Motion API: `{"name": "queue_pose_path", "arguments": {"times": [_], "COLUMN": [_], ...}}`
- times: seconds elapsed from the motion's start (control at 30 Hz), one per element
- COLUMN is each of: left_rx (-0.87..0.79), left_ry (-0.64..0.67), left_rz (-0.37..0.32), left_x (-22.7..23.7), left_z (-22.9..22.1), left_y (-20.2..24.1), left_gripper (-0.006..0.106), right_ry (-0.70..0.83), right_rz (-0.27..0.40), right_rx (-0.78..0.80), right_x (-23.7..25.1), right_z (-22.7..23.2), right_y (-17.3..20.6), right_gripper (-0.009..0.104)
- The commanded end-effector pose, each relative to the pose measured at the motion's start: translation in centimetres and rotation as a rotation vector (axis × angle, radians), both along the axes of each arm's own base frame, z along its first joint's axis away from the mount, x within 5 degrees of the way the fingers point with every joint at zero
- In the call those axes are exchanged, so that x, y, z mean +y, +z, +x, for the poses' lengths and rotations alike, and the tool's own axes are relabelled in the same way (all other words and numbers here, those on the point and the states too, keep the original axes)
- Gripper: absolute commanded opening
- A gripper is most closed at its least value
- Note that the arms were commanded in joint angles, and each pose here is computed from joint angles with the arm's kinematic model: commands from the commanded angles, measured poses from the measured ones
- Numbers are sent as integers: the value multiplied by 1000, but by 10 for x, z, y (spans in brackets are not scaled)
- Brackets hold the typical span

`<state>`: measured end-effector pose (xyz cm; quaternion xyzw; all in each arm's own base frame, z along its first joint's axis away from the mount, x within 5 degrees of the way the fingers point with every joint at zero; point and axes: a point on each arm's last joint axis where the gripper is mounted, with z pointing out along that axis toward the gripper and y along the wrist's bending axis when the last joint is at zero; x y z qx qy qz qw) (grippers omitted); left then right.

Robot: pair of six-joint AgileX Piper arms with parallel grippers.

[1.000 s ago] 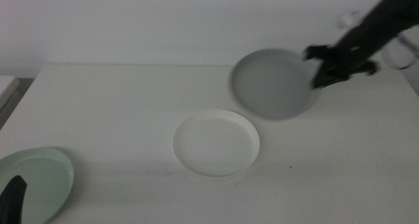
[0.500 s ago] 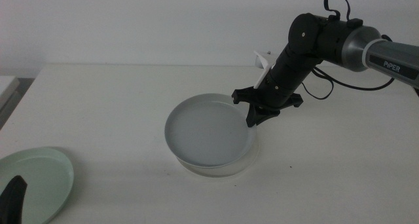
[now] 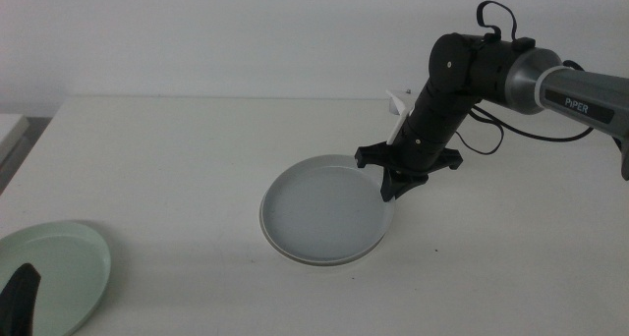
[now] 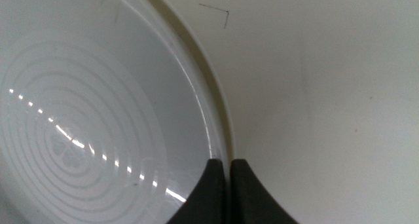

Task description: Stack the three bowls on top of each other.

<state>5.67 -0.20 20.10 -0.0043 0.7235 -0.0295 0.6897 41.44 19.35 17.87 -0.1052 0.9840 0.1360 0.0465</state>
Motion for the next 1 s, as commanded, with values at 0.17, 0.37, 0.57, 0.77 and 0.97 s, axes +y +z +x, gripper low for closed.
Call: {"name": "queue_pose_path", "arguments": {"times": [0.17,0.37,0.57,0.77,0.97], "left_rx": [-19,-19,-19,-19,-19], "left_ry": [0,0,0,0,0], "left_rz": [-2,-2,-2,-2,-2], "left_x": [0,0,0,0,0], "left_z": [0,0,0,0,0], "left_y": [2,2,2,2,2], "left_gripper": [94,94,94,94,94], "right_ry": [9,82,67,91,53], "right_rz": [3,7,48,47,73], "right_rx": [-24,-106,-306,-598,-777], "right_x": [-1,-16,-59,-92,-116], "right_z": [2,-1,-28,-96,-182], "right_y": [5,41,144,227,237], "right_gripper": [34,91,93,93,93]}}
